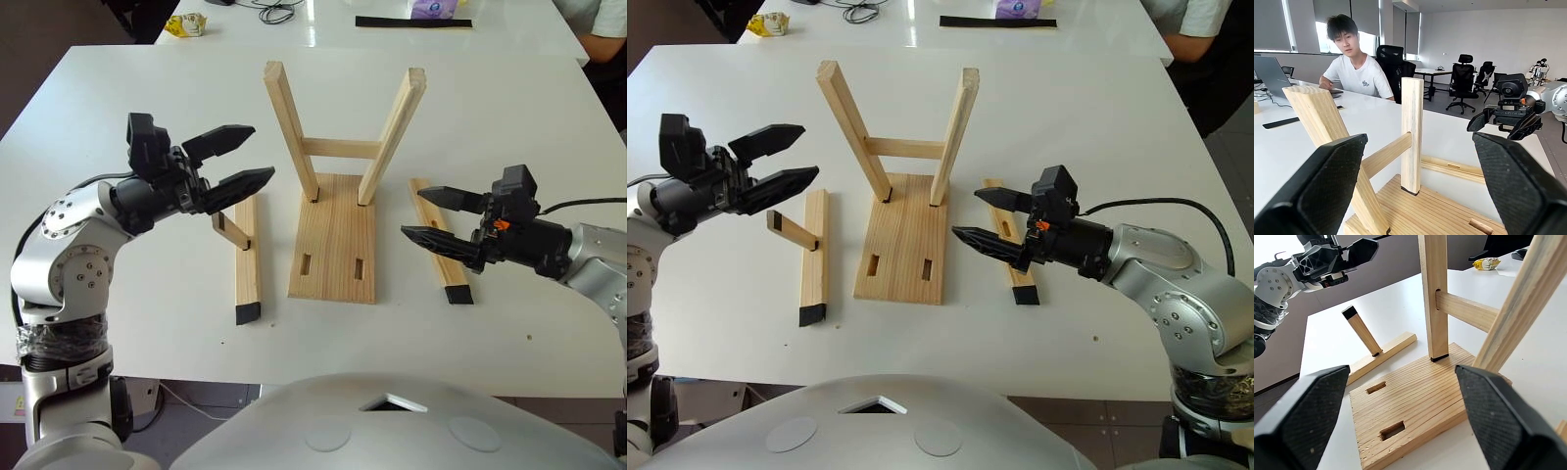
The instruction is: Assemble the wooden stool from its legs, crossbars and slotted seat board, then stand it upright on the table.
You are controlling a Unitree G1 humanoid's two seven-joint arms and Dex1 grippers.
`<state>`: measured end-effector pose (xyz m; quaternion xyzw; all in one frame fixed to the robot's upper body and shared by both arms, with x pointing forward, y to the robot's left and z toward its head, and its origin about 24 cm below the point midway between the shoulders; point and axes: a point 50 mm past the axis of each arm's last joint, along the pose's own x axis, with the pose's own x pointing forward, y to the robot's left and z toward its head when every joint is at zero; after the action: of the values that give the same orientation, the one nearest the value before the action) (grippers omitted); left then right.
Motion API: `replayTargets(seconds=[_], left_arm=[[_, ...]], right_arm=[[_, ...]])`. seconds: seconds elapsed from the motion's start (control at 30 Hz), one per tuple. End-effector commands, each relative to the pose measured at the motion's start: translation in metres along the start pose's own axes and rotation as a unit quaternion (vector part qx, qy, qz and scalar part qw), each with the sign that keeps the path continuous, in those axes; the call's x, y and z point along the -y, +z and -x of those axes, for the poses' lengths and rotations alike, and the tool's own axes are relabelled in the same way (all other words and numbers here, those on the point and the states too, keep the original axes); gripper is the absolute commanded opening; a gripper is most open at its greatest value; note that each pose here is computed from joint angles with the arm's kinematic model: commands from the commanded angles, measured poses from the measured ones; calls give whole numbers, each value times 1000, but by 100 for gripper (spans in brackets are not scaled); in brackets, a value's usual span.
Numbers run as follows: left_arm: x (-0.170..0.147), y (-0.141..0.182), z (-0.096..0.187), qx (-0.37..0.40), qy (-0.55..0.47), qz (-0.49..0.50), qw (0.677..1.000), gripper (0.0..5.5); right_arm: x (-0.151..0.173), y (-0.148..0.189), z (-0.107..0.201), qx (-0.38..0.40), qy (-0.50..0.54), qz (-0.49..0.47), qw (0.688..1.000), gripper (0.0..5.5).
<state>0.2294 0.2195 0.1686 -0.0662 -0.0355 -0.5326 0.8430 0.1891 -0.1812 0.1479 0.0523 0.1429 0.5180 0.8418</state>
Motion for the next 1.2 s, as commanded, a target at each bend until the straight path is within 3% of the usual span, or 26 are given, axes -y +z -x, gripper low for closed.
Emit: replayTargets(seconds=[0.03,1.2], left_arm=[[-2,3,-1,-2,0,-8,1000,399],[5,8,1,3,3,-15,1000,399]], right_arm=[[-1,3,-1,4,-3,11,1000,398],[6,14,2,17,5,14,1000,398]])
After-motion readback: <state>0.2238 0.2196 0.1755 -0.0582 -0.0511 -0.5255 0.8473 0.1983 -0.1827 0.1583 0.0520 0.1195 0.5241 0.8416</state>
